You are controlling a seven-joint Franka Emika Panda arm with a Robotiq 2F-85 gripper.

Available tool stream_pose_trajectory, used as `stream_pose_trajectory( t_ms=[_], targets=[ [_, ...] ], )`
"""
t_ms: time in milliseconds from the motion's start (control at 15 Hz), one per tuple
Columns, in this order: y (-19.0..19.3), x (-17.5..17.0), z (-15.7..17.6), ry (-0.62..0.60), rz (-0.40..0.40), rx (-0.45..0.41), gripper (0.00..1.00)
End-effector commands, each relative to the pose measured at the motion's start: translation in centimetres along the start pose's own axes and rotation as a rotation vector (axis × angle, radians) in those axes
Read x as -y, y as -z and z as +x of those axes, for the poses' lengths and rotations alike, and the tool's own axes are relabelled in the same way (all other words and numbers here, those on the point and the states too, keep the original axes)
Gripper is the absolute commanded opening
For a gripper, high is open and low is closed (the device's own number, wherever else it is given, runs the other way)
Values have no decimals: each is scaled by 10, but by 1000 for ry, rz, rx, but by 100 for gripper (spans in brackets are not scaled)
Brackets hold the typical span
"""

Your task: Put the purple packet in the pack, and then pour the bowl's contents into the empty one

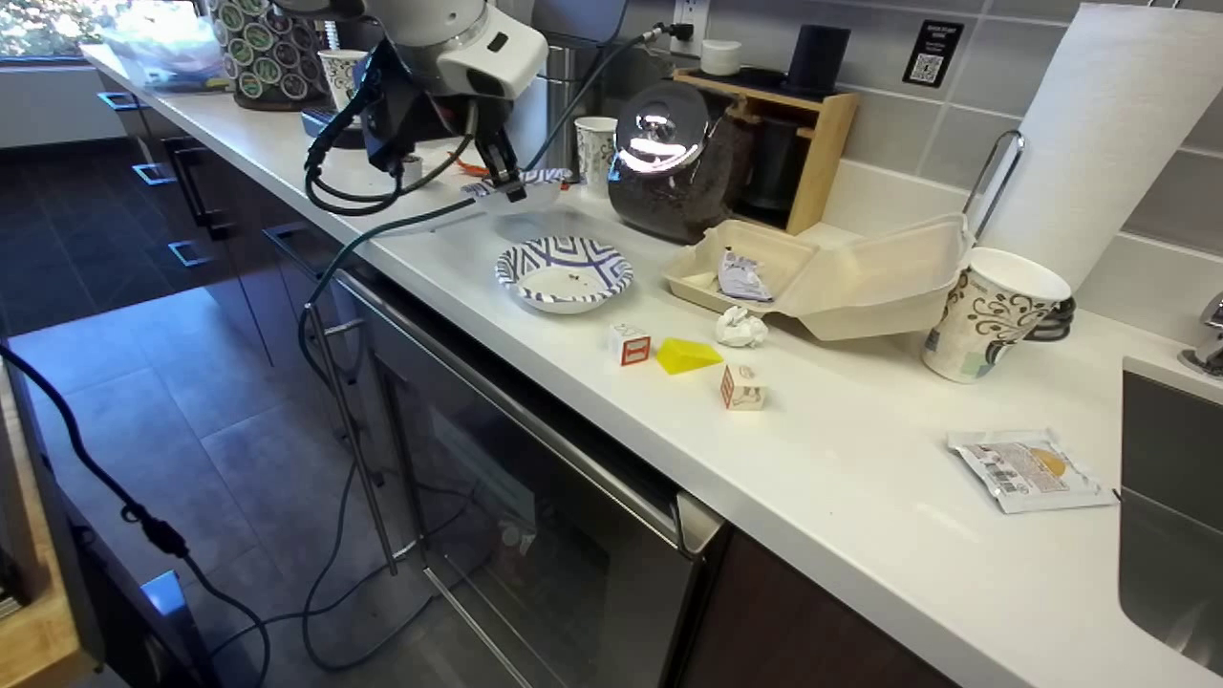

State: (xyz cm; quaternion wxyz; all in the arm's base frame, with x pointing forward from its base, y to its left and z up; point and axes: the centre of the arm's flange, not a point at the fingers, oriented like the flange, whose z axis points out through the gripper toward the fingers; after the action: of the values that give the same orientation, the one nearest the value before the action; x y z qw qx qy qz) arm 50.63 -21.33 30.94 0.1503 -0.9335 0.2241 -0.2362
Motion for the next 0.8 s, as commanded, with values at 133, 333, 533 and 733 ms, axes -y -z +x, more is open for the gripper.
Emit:
stream_pose_trajectory(
  t_ms=[133, 333, 533, 733],
  targets=[
    [37, -10, -20, 45, 171, 13, 1],
    [49, -44, -25, -24, 229, 39, 1],
    [62, -93, -40, -133, 249, 43, 1],
    [79, -133, -56, -251, 251, -9, 1]
  ],
)
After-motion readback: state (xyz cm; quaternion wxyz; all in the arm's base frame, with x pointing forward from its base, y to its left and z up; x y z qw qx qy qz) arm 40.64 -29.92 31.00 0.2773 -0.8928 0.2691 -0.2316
